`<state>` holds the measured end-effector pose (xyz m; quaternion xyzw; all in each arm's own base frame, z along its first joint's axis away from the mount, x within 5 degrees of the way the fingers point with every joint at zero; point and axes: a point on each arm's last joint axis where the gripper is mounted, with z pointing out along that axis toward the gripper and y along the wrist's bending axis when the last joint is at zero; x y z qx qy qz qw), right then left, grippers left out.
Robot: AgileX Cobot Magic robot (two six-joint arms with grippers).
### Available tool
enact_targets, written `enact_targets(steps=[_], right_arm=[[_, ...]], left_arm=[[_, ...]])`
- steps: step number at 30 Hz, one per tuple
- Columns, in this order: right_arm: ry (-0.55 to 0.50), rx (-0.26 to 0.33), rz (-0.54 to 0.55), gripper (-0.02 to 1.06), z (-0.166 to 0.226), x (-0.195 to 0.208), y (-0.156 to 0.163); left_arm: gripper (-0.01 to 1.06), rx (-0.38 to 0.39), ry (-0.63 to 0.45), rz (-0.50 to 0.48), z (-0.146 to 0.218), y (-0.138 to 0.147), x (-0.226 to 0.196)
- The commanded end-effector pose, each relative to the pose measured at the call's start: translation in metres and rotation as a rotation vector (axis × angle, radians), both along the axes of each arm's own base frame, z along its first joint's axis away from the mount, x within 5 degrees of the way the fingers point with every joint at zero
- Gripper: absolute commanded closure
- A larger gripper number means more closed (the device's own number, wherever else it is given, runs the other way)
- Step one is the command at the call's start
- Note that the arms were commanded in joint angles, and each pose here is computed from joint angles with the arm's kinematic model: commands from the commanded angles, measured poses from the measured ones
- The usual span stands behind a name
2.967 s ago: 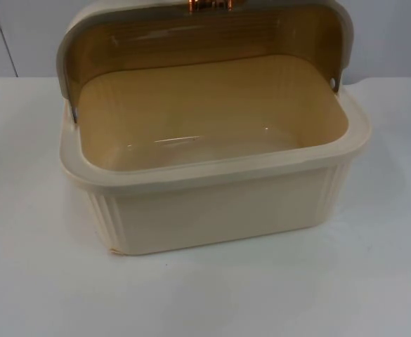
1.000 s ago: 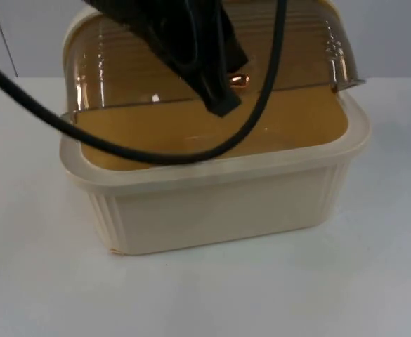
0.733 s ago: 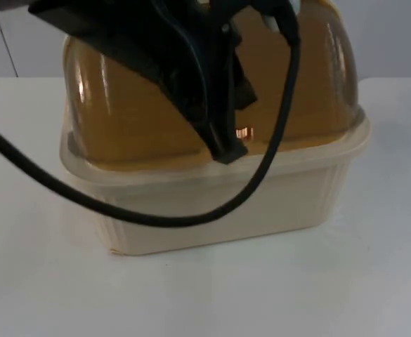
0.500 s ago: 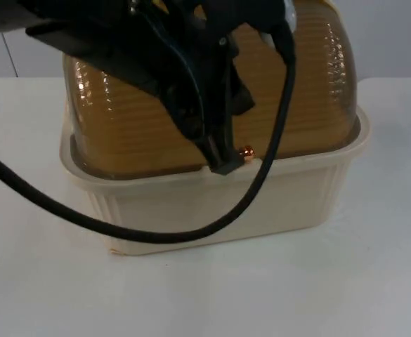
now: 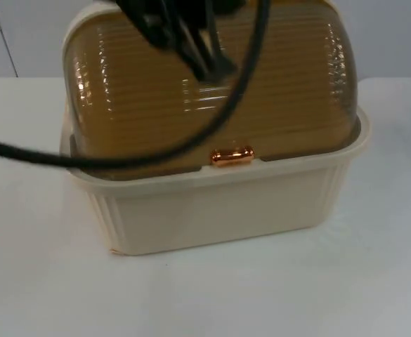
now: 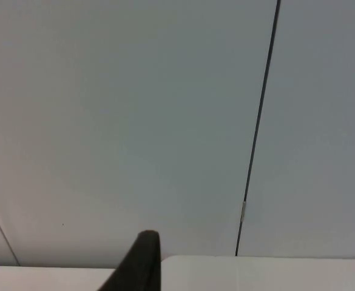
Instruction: Open the box lid with the left hand, place the block into the box with the right hand, then close the box lid with the left hand.
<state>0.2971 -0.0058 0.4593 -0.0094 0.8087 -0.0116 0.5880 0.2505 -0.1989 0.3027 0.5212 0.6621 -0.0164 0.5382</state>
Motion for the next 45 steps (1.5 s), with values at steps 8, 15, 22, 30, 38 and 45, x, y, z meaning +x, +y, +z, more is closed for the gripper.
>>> enact_targets(steps=[8, 15, 22, 30, 38, 45], right_arm=[[-0.019, -0.001, 0.001, 0.04, 0.003, -0.001, 0.001], [-0.019, -0.001, 0.001, 0.04, 0.003, -0.001, 0.001], [-0.026, -0.001, 0.001, 0.04, 0.004, -0.001, 0.0], [-0.025, 0.01, -0.002, 0.04, 0.004, -0.001, 0.0], [-0.019, 0.01, -0.002, 0.04, 0.003, -0.001, 0.001], [-0.019, 0.01, -0.002, 0.04, 0.003, -0.001, 0.001]], left_arm=[[1.05, -0.323, -0.123, 0.272, 0.083, 0.076, -0.005], [1.05, -0.582, -0.13, 0.596, 0.119, 0.153, 0.014], [1.05, -0.785, -0.084, 0.849, 0.116, 0.215, 0.023], [1.05, -0.71, 0.078, 0.897, 0.083, 0.222, 0.045], [1.05, -0.526, 0.079, 0.827, 0.075, 0.202, 0.056], [1.05, -0.555, 0.122, 0.864, 0.079, 0.195, 0.065]])
